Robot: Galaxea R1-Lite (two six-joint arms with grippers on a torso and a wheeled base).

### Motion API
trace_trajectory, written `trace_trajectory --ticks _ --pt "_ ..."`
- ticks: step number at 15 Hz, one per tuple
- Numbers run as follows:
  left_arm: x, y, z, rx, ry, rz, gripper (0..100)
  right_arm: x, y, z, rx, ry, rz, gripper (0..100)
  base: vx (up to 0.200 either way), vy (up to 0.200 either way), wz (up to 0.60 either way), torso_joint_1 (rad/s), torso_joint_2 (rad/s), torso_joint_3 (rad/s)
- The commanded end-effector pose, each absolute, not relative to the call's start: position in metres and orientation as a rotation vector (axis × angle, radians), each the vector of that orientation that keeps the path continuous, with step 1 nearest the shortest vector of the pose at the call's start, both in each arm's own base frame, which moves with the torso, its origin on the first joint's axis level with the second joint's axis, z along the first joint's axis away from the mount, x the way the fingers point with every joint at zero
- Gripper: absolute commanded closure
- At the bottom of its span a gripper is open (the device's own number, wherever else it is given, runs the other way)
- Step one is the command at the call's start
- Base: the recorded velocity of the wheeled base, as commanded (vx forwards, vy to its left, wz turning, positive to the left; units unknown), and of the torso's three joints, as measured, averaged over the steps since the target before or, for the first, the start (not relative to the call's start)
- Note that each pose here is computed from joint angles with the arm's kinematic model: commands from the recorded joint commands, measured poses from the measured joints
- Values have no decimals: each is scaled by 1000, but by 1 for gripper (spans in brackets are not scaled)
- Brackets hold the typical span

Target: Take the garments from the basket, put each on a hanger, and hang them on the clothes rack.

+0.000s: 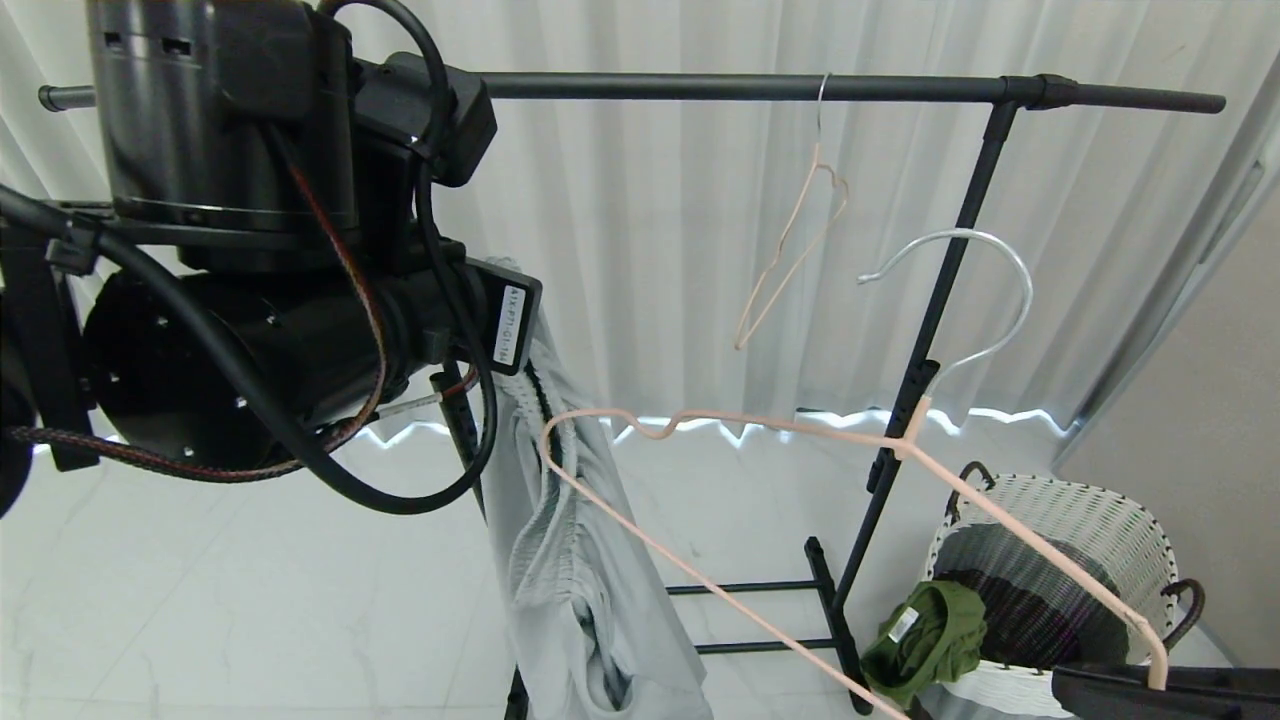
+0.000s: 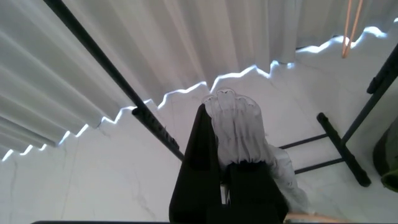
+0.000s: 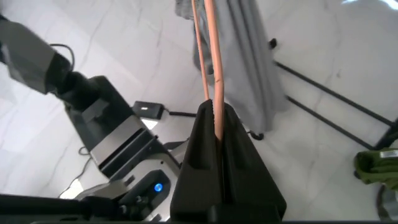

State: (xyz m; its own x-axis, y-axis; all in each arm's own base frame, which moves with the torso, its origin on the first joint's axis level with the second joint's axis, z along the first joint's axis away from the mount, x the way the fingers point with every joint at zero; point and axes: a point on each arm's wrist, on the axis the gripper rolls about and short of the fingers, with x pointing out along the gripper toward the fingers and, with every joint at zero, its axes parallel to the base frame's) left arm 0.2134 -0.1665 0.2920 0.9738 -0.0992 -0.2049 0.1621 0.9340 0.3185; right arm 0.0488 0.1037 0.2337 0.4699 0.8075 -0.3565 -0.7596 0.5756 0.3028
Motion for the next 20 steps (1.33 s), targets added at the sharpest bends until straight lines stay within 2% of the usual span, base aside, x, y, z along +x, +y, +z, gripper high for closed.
trace_trajectory --ticks 1,6,12,15,20 --pt "213 -166 292 341 187 -121 100 53 105 233 102 491 927 100 0 0 0 0 0 0" --pt "207 -172 290 356 190 -126 100 55 108 240 128 428 926 100 0 0 0 0 0 0" --pt "196 -183 292 356 172 -188 100 54 110 239 73 419 1013 100 0 0 0 0 0 0" --pt "187 -186 294 357 162 -221 100 56 112 234 45 421 994 100 0 0 0 0 0 0" --pt "185 -187 288 373 179 -225 100 59 108 240 79 350 944 100 0 0 0 0 0 0"
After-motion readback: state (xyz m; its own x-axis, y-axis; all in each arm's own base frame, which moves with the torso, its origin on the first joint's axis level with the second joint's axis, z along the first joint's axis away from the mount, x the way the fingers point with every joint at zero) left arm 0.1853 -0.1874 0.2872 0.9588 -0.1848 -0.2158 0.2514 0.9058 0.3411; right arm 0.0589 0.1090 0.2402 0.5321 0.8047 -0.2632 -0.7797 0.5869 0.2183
